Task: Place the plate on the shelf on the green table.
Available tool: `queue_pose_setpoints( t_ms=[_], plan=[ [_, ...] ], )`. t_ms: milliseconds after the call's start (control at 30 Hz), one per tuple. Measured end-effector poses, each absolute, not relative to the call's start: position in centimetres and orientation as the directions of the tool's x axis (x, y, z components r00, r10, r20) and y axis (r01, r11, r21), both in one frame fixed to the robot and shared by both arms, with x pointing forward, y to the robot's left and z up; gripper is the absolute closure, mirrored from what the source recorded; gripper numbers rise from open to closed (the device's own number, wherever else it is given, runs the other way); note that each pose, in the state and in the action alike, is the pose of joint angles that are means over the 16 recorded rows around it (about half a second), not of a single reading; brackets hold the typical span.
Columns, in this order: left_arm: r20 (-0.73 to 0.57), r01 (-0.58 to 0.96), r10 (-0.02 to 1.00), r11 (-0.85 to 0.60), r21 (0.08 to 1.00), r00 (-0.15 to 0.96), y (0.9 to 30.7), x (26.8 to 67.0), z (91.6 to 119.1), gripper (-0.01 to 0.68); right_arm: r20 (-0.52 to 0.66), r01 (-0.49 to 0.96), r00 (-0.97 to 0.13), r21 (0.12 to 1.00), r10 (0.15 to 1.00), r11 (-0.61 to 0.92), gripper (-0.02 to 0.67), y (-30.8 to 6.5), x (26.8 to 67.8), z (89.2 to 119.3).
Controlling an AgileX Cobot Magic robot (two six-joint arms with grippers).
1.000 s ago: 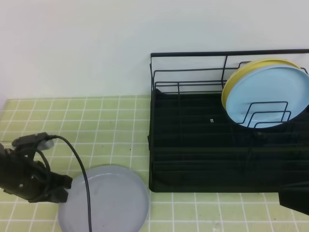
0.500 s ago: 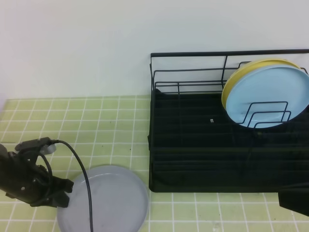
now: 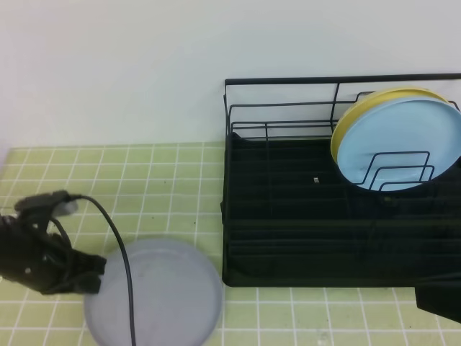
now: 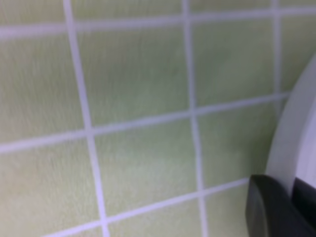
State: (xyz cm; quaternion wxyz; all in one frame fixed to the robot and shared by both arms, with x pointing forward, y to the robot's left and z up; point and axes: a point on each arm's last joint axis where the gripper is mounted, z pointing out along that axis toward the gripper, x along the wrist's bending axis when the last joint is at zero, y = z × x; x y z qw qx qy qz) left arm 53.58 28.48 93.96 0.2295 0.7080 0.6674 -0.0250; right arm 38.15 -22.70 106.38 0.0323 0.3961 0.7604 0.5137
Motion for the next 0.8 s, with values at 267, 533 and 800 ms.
queue_pose_setpoints(
  t_ms=[267, 533, 800],
  plan=[
    [-0.333, 0.915, 0.931, -0.001, 0.403, 0.147, 28.6, 53.9, 98.2, 0.673, 0.357, 0.569, -0.683, 0.807, 0.637, 0.158, 0.651, -22.7, 38.2, 106.4],
    [-0.290, 0.847, 0.940, 0.003, 0.532, 0.179, 29.4, 54.0, 104.3, 0.673, 0.353, 0.566, -0.683, 0.809, 0.640, 0.157, 0.651, -22.7, 38.2, 106.4],
    [-0.286, 0.772, 0.927, -0.008, 0.636, 0.244, 28.5, 52.9, 109.8, 0.673, 0.365, 0.578, -0.633, 0.810, 0.683, 0.103, 0.650, -23.0, 38.7, 106.5]
  ],
)
